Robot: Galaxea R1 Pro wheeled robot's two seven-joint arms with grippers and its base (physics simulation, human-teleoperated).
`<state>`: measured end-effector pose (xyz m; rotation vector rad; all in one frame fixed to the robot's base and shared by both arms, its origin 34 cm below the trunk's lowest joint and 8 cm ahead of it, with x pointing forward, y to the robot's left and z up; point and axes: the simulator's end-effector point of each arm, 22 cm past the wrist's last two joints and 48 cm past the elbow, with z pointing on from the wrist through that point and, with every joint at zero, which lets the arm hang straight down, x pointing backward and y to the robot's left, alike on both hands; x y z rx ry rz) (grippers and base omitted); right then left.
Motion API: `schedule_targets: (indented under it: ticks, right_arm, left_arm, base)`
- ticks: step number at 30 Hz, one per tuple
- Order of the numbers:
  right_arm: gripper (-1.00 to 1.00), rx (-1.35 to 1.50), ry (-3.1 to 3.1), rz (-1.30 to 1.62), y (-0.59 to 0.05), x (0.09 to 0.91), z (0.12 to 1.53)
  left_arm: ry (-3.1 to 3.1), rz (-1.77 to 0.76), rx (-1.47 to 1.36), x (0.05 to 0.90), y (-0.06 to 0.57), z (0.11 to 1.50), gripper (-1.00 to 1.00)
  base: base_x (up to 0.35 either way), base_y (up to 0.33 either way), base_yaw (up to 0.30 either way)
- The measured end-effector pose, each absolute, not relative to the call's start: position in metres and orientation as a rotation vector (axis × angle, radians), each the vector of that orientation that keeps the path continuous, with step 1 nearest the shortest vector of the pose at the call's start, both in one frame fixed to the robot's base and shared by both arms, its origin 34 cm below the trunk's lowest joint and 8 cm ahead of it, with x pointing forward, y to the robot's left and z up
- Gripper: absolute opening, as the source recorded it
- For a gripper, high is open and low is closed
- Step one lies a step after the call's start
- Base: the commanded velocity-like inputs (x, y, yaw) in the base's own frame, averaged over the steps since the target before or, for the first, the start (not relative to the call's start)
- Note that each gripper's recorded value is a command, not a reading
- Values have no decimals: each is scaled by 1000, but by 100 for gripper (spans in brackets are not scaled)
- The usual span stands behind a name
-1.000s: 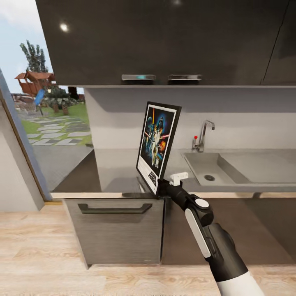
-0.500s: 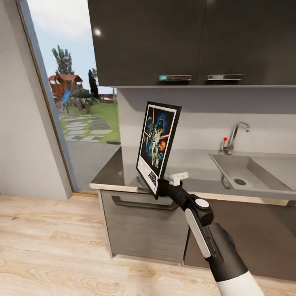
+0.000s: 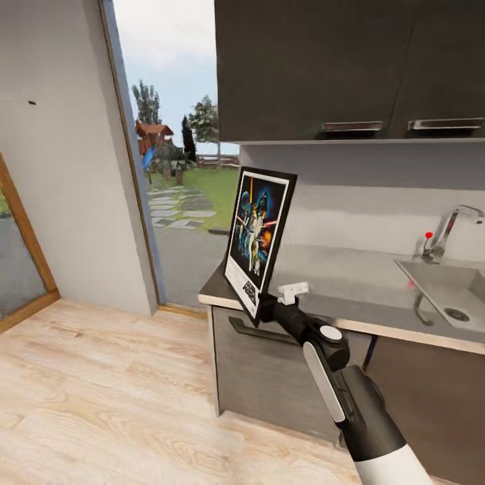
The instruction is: Pick up the poster from the kitchen countertop and hang it on one of the wall nails in the kitchen.
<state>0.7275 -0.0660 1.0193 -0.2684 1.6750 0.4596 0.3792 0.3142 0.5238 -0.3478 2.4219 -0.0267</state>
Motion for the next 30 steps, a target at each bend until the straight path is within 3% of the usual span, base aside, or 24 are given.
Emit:
schedule_targets:
  ticks: [18,30]
  right_arm:
    - [-100,-269,1675,459,-66,728,1019]
    - [-100,-268,1680,460,-66,728,1017]
  left_arm:
    - [2422,-27,-348,379,314,524,100]
    - [2419,-25,-348,380,315,524,100]
  base:
    - [0,290,289]
    - [0,221,52]
